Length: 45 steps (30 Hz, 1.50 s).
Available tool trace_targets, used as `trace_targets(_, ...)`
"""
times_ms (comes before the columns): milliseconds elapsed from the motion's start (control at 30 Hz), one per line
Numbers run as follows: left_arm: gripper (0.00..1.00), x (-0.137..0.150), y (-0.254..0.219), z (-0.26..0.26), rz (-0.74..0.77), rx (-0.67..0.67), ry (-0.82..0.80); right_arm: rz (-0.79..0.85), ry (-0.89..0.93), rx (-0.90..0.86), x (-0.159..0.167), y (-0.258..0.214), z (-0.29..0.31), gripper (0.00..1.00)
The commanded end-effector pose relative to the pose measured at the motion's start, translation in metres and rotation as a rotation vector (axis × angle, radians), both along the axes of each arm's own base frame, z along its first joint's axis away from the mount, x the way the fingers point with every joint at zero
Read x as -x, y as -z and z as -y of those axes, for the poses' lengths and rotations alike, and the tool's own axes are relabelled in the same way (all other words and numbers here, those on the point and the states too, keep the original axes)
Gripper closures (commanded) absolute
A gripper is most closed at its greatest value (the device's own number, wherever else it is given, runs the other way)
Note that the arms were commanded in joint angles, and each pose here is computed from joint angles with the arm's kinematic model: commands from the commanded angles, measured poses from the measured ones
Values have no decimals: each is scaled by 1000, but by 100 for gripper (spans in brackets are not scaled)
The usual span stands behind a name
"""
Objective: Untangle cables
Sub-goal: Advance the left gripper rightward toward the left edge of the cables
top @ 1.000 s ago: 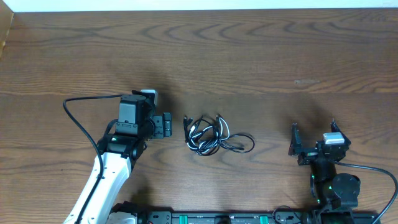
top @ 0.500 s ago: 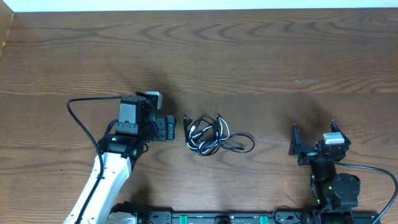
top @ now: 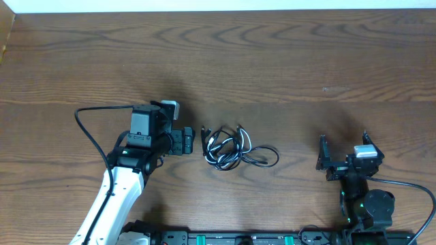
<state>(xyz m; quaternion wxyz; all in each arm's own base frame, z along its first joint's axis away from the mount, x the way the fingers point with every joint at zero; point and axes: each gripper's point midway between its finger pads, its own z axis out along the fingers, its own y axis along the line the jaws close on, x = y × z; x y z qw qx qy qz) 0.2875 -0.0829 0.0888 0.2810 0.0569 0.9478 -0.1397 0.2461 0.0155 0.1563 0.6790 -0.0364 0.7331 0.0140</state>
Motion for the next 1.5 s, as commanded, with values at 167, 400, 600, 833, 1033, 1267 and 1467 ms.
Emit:
trace_targets(167,12,6,-8,25,34,-14,187,3,7,8,0,0,2,1)
trace_targets(400,12,9,-7,34,54,-66,246,3,7,8,0,0,2,1)
trace_targets(600,12,9,-6,33,55,-79,243,3,7,8,0,0,2,1)
trace_targets(833,12,9,-5,33,50,-80,243,3,7,8,0,0,2,1)
trace_targets(1033,12,9,-3,33,43,-81,243,3,7,8,0,0,2,1)
trace_targets(1267,12,9,-3,33,43,-81,243,3,7,8,0,0,2,1)
trace_targets(1467,12,9,-3,33,43,-81,243,3,7,8,0,0,2,1)
